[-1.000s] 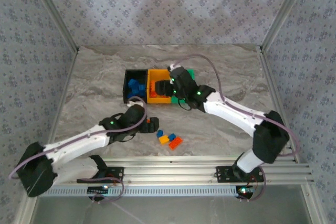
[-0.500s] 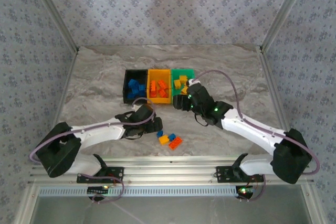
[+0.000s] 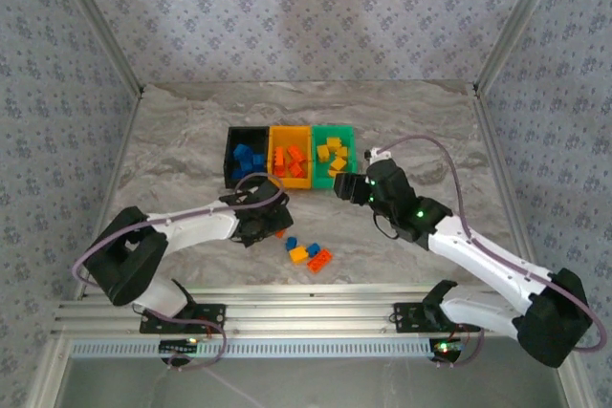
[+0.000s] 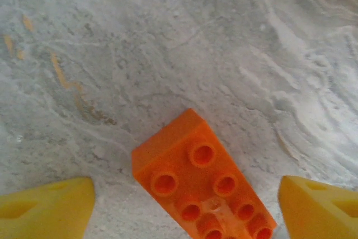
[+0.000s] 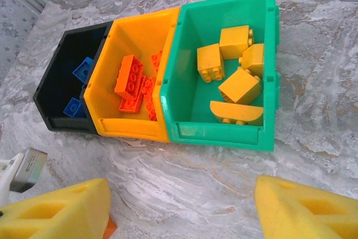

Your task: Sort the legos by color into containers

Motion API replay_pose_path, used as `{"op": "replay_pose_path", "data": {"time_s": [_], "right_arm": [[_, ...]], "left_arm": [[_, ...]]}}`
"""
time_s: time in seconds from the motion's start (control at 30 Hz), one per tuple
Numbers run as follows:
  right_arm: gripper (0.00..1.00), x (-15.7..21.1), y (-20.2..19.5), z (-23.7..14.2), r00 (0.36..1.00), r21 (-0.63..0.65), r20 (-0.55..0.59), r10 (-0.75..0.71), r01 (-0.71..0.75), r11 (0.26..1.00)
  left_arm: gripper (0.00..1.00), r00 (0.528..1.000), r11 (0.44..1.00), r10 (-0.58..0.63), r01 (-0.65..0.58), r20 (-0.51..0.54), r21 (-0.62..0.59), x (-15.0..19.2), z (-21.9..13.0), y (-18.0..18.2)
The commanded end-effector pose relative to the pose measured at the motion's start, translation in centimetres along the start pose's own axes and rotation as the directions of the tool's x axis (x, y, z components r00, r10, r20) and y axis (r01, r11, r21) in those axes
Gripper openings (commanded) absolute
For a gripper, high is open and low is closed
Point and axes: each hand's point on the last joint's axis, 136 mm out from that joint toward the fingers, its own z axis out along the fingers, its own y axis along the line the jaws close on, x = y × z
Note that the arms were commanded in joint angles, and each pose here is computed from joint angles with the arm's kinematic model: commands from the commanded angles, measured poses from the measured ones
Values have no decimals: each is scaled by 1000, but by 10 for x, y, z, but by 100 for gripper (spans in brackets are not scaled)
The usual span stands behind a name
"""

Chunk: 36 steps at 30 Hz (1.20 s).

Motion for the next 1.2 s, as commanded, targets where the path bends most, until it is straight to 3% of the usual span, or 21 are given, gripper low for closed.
{"op": "replay_pose_path", "data": {"time_s": [0.0, 0.17, 0.6, 0.7, 0.87, 1.0, 1.17], "right_arm": [[70, -4, -10, -7, 999, 28, 35, 23, -24, 999], [71, -7, -18, -14, 998, 32, 52, 41, -43, 999], [71, -5, -26, -16, 995, 28, 50, 89, -90, 995], [71, -4, -28, -18, 994, 27, 52, 98, -100, 995], [71, 0, -31, -21, 992, 28, 52, 111, -113, 993], [71, 5, -36, -22, 991, 34, 50, 122, -124, 992], [71, 14, -41, -21, 991, 48, 27, 135, -136, 990]], "left_arm": [[78, 989, 999, -36, 35, -142, -6, 22, 21, -6], [64, 984, 1000, -2, -2, -180, -23, 29, 25, -4], [27, 981, 993, 118, -117, -153, 19, 29, 10, -12], [25, 974, 977, 213, -212, -76, 16, 18, -10, -21], [25, 927, 936, 340, -350, 159, 45, -18, -59, -55], [28, 809, 894, 421, -446, 411, -38, -59, -93, -85], [36, 718, 863, 422, -504, 553, -4, -91, -94, -128]]}}
